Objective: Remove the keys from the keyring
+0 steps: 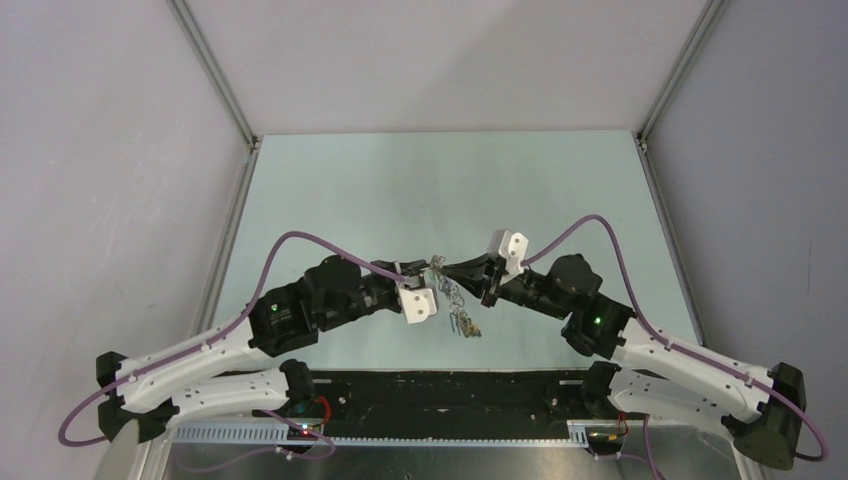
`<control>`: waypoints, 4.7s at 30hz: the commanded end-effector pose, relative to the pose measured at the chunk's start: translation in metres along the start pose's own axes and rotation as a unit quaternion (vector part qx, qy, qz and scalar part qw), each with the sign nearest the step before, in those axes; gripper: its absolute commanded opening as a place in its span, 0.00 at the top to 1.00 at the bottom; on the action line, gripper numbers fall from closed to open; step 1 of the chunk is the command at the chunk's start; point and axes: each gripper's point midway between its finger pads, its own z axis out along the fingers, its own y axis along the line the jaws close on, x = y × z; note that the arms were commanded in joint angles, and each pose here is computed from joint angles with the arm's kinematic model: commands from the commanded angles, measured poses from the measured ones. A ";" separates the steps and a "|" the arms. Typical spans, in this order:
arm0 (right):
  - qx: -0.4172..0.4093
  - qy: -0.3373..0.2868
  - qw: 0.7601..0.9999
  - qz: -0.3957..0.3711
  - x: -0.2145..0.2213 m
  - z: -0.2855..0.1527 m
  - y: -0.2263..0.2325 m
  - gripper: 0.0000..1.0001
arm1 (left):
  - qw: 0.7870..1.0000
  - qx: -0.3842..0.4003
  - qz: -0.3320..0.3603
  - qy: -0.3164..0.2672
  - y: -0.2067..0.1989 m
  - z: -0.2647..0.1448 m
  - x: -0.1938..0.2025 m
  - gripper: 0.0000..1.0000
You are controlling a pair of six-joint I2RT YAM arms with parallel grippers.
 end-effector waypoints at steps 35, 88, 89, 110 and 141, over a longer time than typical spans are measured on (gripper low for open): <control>-0.031 0.009 0.998 -0.047 0.000 0.020 0.003 0.65 | 1.000 -0.016 -0.001 -0.017 0.008 0.002 -0.008 1.00; -0.013 0.018 1.000 -0.004 0.048 0.004 -0.100 0.50 | 0.992 -0.075 -0.076 0.062 0.077 0.053 0.046 1.00; -0.020 0.021 0.999 -0.022 0.046 0.005 -0.097 0.51 | 0.993 -0.073 -0.075 0.061 0.075 0.054 0.046 1.00; -0.069 0.071 0.985 -0.142 0.041 0.046 -0.076 0.57 | 0.997 -0.052 -0.028 0.051 0.058 0.053 0.035 1.00; -0.046 0.029 0.997 -0.051 0.011 0.033 -0.090 1.00 | 0.996 -0.062 -0.030 0.061 0.062 0.053 0.038 1.00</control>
